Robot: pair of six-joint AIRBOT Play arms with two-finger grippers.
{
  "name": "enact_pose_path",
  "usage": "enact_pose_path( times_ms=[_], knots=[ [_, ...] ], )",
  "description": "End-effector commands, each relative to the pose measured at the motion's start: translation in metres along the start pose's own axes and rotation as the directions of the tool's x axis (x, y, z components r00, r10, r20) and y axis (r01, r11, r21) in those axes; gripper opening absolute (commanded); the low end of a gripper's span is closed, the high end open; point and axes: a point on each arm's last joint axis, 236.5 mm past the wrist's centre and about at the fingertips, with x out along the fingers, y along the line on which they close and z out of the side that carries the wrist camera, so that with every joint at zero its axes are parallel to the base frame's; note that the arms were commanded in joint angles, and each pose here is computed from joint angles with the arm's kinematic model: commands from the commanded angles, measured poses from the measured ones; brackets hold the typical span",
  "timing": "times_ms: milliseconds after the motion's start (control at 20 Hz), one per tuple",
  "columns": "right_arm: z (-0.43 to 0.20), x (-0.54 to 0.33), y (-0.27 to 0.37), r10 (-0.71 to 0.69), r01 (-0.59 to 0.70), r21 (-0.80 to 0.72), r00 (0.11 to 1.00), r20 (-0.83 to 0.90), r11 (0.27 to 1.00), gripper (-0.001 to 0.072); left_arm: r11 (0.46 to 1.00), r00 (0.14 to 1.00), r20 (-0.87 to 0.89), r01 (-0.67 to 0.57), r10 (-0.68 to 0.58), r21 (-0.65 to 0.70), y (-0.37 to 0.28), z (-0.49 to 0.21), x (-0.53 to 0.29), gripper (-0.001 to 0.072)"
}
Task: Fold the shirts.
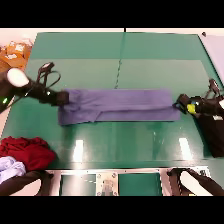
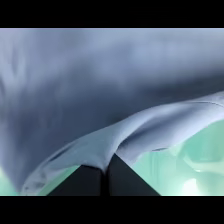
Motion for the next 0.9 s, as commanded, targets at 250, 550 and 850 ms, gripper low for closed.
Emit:
enact_pose_path(
  times_ms=[250,550,850],
  knots=[
    [0.096,0.112,0.042,0.032,-0.032,-0.089,0.999,0.001,0.996,0.0398,1.0,0.998,0.053,-0.022,0.023,-0.017,0.031,0.107,0.078,0.0703],
    [0.16,0.042,-0.006,0.034,-0.036,-0.119,0.999,-0.023,0.992,0.0514,0.992,0.973,0.214,-0.062,0.085,-0.113,0.061,0.169,-0.004,0.0691],
    [0.098,0.063,-0.087,0.076,-0.114,-0.093,0.936,-0.343,0.989,0.0514,0.995,0.999,0.045,-0.024,0.029,-0.1,0.042,0.13,0.002,0.0023]
  ],
)
